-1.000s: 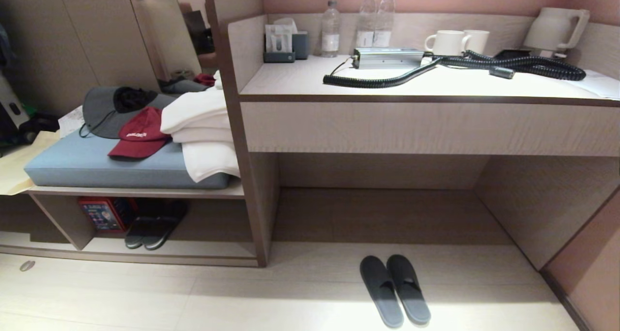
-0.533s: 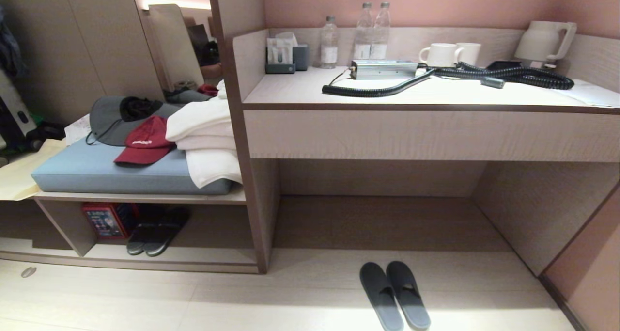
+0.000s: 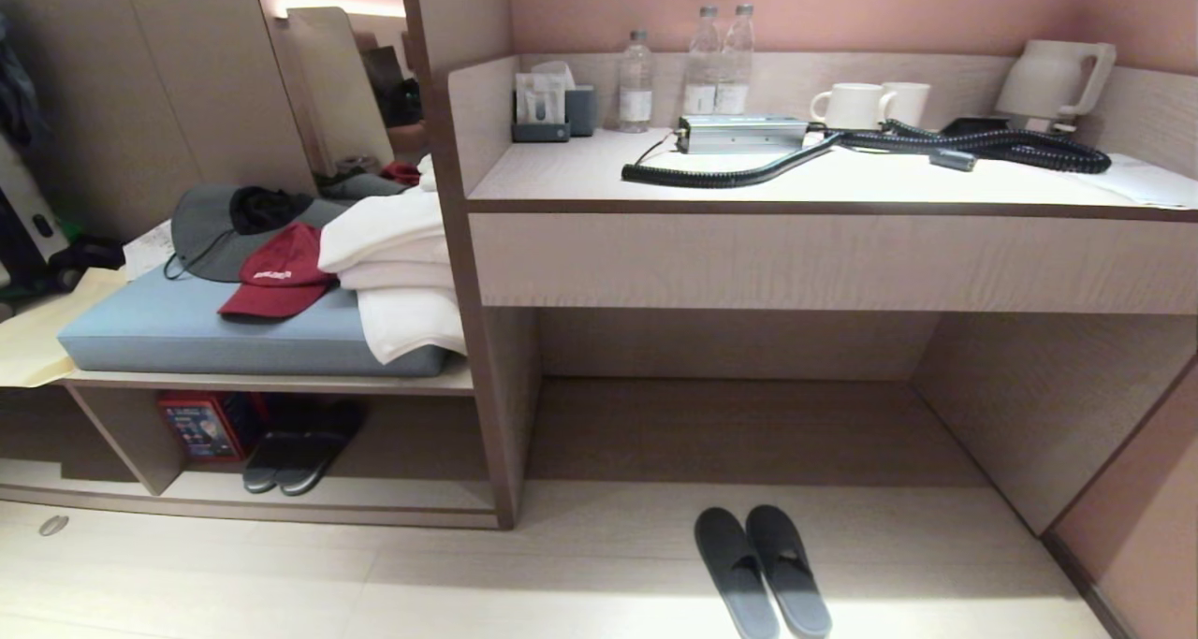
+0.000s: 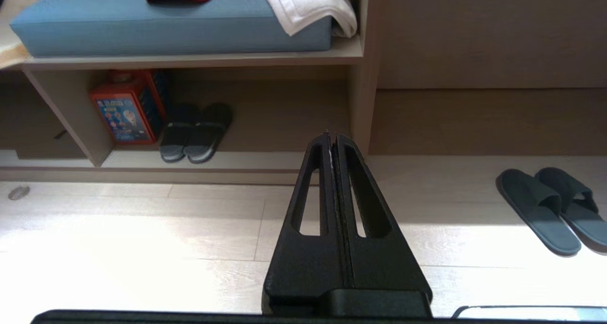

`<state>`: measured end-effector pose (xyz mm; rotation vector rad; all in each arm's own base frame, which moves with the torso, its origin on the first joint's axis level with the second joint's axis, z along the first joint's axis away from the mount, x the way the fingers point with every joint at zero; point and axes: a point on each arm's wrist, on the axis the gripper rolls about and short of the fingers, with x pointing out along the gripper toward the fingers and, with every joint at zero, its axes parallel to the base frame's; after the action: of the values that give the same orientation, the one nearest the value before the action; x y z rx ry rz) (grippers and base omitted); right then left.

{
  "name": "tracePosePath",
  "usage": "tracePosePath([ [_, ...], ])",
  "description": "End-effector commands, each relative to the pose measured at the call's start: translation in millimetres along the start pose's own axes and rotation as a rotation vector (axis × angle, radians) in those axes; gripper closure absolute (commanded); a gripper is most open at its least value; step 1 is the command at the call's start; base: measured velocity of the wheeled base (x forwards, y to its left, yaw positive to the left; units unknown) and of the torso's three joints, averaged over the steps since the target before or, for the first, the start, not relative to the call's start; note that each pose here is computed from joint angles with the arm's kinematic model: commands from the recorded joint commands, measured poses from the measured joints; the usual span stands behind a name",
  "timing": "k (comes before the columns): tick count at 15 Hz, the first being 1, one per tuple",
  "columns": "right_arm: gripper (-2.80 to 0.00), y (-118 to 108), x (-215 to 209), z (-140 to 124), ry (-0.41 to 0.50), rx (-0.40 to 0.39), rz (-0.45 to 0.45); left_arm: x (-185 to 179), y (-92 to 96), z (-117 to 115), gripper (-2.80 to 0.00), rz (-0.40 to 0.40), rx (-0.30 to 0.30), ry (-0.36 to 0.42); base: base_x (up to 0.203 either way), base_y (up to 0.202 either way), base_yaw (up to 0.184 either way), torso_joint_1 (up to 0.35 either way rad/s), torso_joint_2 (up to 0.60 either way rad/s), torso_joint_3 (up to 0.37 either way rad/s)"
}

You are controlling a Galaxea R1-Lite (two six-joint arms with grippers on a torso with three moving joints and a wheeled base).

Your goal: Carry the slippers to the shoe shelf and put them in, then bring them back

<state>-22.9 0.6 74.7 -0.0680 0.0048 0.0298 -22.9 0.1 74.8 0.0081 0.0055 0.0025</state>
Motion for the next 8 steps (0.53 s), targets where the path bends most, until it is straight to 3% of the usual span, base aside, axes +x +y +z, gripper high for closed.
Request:
tracePosePath([
  [1,0.0,0.0,-0.1,-0.1,-0.001,-0.001,0.001,0.1,0.0,0.2,0.0,0.001,0.004,-0.001,0.0,0.0,0.0,0.0,0.0,0.0],
  [8,0.0,0.0,-0.1,-0.1,-0.001,-0.001,0.001,0.1,0.0,0.3,0.0,-0.001,0.004,-0.001,0.0,0.184,-0.002,0.002,0.0,0.002],
])
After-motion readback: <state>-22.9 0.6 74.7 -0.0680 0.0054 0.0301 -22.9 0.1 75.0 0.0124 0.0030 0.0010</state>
